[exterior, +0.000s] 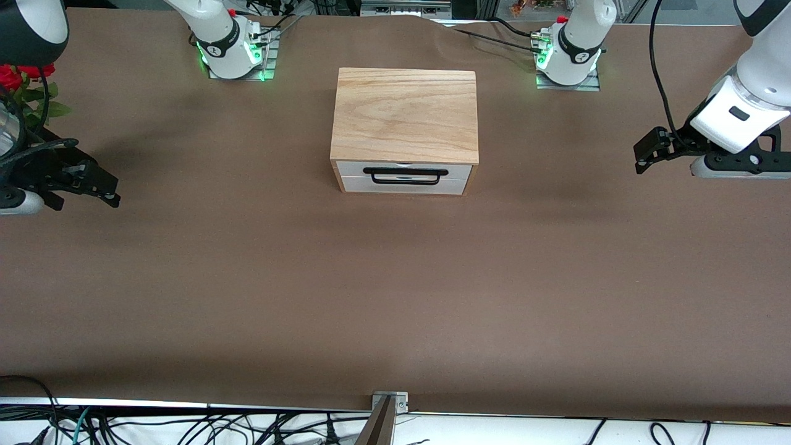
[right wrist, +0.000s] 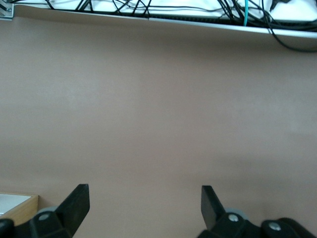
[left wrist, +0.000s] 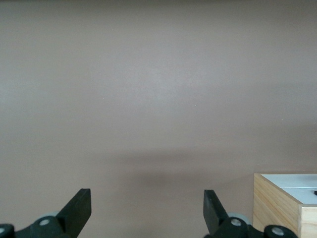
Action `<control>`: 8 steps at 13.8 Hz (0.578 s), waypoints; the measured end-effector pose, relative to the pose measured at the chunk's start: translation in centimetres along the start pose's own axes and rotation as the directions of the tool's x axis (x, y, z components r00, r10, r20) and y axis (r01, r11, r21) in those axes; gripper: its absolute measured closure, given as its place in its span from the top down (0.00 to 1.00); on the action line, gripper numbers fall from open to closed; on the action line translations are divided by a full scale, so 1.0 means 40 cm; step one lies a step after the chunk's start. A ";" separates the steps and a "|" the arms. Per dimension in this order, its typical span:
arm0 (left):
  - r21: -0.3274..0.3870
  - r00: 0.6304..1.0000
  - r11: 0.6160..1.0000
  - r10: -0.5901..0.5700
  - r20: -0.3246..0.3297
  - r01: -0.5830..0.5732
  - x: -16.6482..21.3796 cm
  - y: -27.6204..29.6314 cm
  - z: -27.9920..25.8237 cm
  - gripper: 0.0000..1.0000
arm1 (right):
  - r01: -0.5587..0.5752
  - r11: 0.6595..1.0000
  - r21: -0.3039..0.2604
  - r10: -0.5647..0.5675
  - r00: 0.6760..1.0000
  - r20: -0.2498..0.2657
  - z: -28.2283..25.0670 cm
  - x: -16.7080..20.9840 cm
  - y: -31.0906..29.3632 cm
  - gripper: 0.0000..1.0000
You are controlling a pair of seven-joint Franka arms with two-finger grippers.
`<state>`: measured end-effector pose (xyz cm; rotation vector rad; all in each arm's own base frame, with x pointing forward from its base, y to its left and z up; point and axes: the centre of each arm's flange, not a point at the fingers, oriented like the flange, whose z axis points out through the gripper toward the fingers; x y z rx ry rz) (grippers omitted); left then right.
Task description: Close drawer with both arms simultaneously
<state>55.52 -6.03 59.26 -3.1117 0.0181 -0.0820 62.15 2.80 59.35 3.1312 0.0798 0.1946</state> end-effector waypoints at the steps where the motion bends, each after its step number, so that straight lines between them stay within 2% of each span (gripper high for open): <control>1: 0.000 1.000 1.000 0.005 -0.004 -0.005 -0.006 0.007 -0.004 1.00 | -0.003 1.000 0.002 0.003 1.000 0.005 0.004 -0.002 -0.005 1.00; 8: 0.000 1.000 1.000 0.015 -0.013 -0.015 -0.025 0.019 -0.020 1.00 | 0.023 1.000 0.001 -0.023 0.999 0.034 0.021 -0.010 -0.047 1.00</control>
